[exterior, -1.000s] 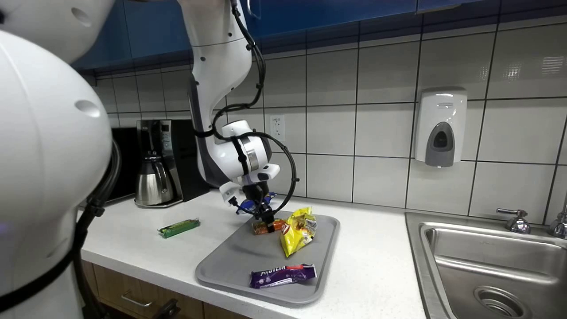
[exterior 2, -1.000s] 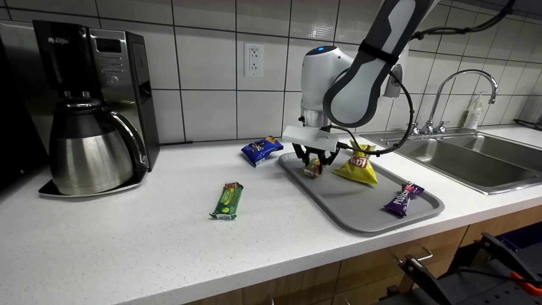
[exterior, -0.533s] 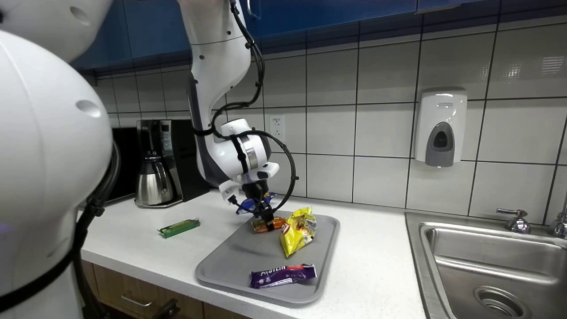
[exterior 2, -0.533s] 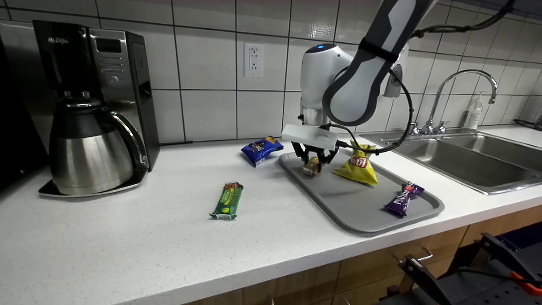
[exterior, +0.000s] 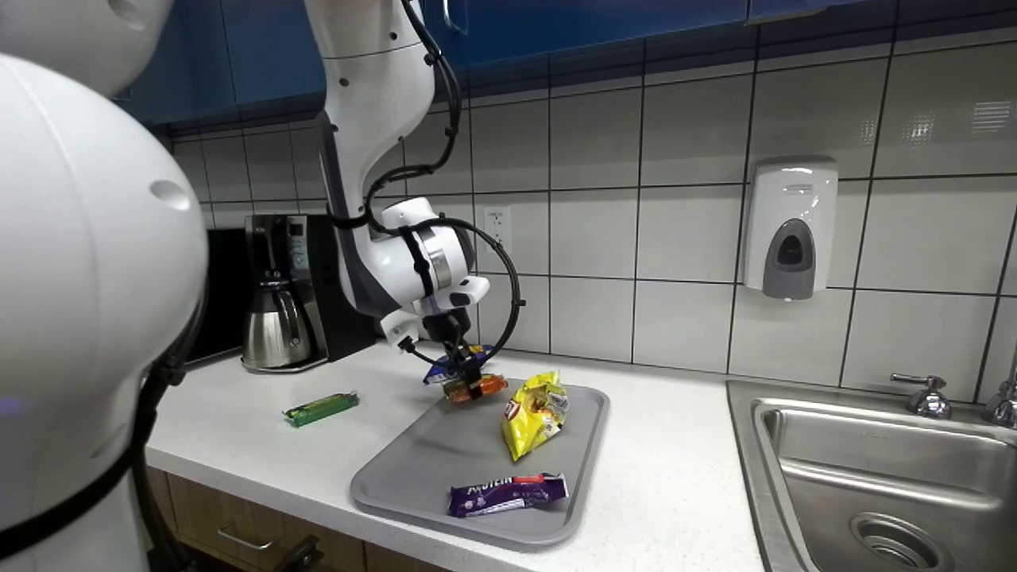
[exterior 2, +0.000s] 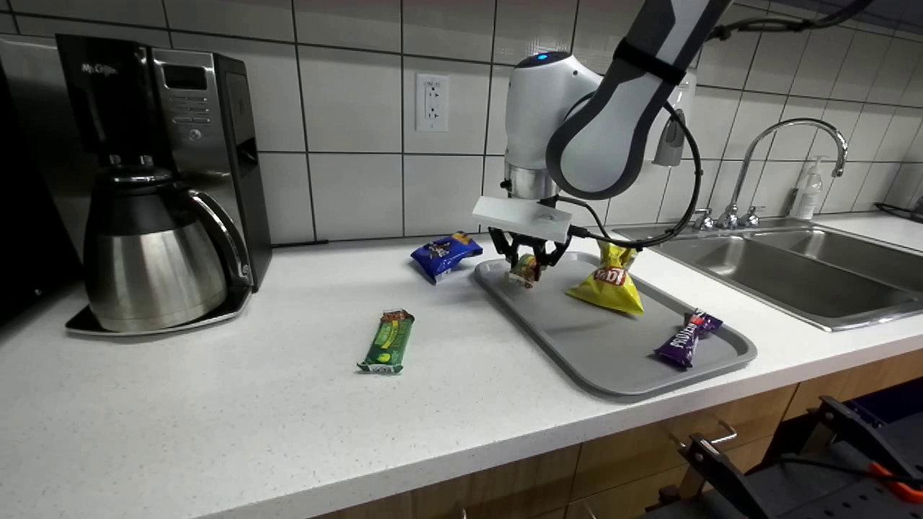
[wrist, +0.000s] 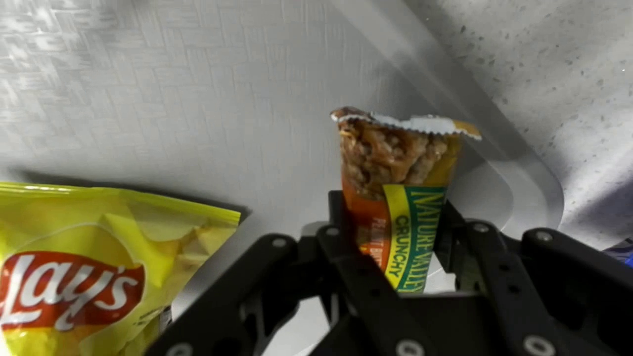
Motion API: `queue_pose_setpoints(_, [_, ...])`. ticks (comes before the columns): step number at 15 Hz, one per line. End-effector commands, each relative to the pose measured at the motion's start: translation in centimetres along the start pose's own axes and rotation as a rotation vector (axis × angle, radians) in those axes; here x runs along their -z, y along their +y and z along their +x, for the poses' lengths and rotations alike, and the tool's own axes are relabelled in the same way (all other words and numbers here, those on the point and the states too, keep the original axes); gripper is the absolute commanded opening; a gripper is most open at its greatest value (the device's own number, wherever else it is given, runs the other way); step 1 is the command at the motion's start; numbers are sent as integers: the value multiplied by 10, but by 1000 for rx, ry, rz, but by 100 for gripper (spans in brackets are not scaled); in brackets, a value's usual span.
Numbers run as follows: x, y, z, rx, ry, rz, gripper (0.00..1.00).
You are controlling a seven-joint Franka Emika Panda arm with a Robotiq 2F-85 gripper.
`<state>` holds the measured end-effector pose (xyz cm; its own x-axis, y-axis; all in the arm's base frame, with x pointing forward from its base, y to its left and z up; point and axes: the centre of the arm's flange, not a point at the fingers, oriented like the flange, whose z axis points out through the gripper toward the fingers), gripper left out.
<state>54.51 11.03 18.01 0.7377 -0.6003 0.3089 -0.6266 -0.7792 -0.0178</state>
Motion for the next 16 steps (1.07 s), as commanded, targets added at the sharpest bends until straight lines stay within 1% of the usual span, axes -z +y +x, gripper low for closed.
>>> queue_pose_setpoints(1, [31, 3, -15, 23, 16, 4, 17])
queue_pose_setpoints(10, [68, -12, -54, 104, 17, 41, 17])
queue_pose_setpoints(16, [75, -20, -75, 148, 16, 45, 17])
